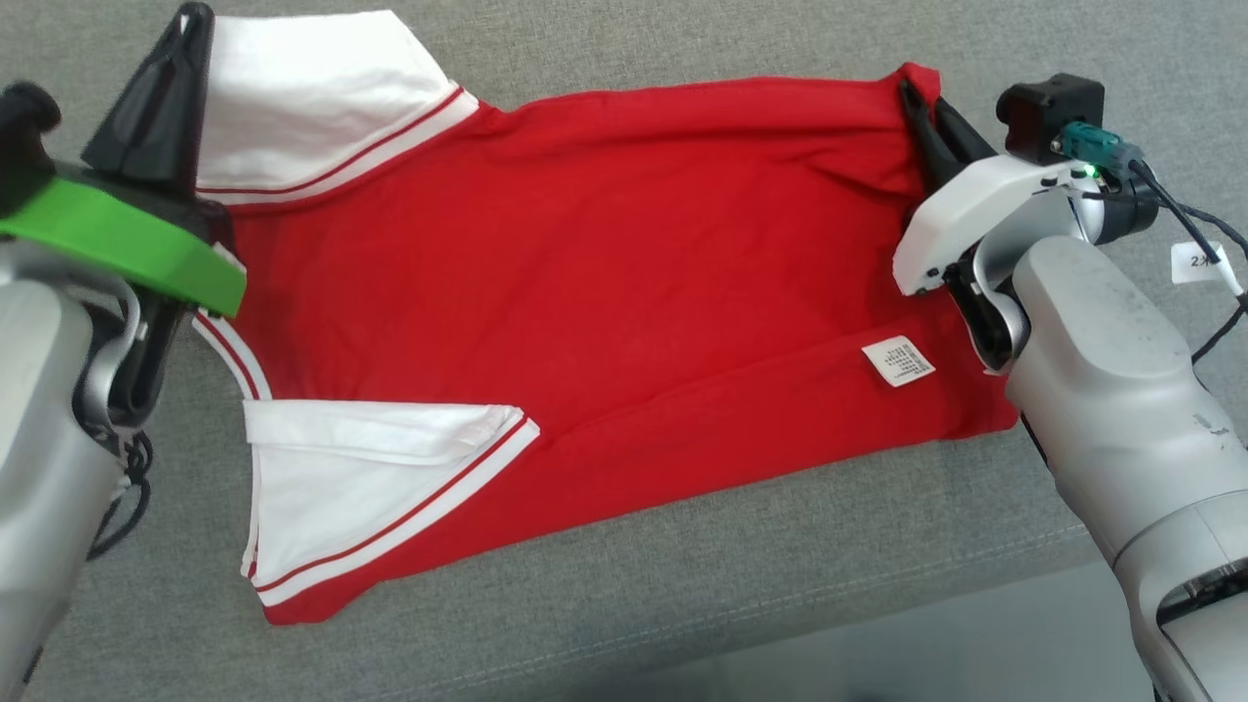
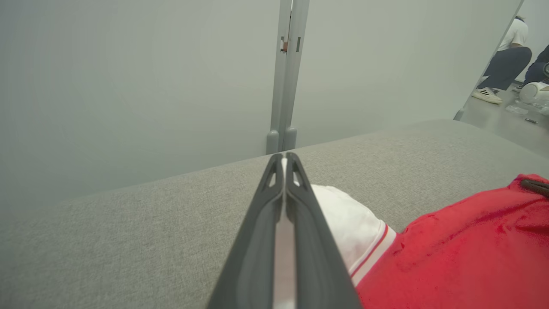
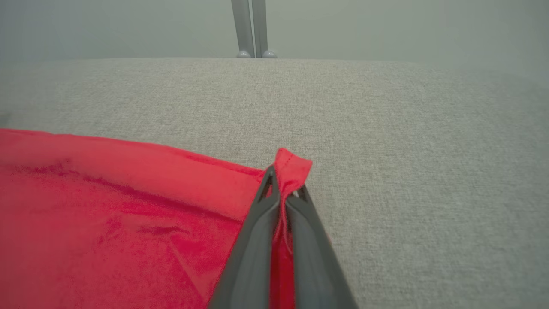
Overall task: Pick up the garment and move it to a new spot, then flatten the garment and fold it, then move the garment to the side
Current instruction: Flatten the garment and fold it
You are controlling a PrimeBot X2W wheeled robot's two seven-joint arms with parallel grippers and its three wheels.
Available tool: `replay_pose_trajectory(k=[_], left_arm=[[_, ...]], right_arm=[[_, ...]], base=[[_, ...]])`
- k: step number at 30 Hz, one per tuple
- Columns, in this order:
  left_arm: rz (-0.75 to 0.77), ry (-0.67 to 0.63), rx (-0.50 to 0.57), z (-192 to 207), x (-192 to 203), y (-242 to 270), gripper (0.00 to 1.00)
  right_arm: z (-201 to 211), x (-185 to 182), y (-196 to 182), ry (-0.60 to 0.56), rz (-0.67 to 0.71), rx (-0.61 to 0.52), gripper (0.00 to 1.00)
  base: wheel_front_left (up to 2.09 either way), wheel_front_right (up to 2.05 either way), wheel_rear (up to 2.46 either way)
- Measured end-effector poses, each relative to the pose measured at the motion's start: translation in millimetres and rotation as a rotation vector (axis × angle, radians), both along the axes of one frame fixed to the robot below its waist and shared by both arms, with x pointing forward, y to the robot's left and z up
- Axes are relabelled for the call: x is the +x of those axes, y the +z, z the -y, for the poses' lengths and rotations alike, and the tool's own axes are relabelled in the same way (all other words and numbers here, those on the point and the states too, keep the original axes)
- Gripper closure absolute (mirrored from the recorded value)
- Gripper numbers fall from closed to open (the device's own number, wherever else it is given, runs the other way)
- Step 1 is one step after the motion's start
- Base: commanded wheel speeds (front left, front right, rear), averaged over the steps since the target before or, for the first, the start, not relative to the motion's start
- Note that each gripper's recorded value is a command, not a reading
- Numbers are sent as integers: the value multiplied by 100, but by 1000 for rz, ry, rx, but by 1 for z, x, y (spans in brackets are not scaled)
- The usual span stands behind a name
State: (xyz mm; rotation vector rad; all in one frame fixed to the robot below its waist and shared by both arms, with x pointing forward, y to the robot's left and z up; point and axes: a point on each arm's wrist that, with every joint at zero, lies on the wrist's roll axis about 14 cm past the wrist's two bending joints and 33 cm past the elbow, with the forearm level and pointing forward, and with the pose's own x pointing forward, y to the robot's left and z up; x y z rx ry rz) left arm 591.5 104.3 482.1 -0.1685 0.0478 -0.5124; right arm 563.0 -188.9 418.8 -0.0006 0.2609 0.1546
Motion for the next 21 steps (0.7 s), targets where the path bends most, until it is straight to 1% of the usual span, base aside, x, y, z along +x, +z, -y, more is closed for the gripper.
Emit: replay_pose_trajectory(k=[6, 9, 13, 17, 21], left_arm=[[15, 2, -58, 0, -53, 9, 100], [24, 16, -74, -4, -71, 14, 100], [16, -1, -112, 3, -99, 16, 100], [14, 24, -139, -1, -116, 18, 100], [40, 61, -180, -6, -126, 28, 100]], right_arm=[[6, -19, 2, 2, -2, 6, 100], [6, -20, 12, -1, 23, 29, 100], [11, -24, 23, -7, 53, 46, 100], [4, -26, 39, 10, 107, 87, 100], [-1, -38, 41, 35, 119, 98, 100]], base=[[0, 0, 0], [0, 0, 0], [0, 0, 0], [0, 0, 0], [0, 0, 0]])
